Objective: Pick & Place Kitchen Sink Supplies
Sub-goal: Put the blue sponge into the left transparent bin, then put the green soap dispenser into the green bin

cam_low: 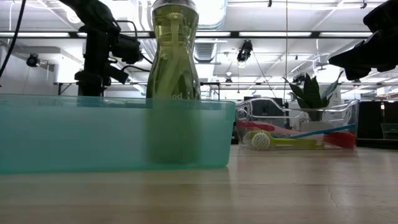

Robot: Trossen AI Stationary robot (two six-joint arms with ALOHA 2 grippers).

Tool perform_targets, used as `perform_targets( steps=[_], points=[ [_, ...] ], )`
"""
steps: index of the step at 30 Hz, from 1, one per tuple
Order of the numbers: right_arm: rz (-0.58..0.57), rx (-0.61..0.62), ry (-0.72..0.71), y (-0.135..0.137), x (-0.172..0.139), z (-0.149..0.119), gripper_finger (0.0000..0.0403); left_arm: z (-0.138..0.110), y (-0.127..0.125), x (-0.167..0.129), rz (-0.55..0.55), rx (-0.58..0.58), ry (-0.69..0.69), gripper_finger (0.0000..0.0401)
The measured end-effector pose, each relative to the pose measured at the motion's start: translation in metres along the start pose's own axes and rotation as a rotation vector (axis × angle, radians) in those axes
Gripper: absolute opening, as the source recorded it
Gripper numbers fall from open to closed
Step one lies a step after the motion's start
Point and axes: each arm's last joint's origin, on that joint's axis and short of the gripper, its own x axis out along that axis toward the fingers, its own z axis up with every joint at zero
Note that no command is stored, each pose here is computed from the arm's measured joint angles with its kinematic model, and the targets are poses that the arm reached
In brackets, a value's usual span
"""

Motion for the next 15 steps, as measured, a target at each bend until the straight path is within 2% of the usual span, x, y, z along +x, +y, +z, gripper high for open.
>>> perform_targets(
  steps=[9, 15],
  points=[
    [0.000, 0.000, 0.000, 0.0000, 0.0000, 0.0000, 0.0008, 0.0030, 0.0026, -0.0001, 0.057, -0.019, -0.019, 0.0004],
    [0.000, 0.000, 0.000, 0.0000, 0.0000, 0.0000, 0.0008, 0.0031, 0.0027, -0.0001, 0.058, -0.016, -0.019, 0.0037]
  ],
)
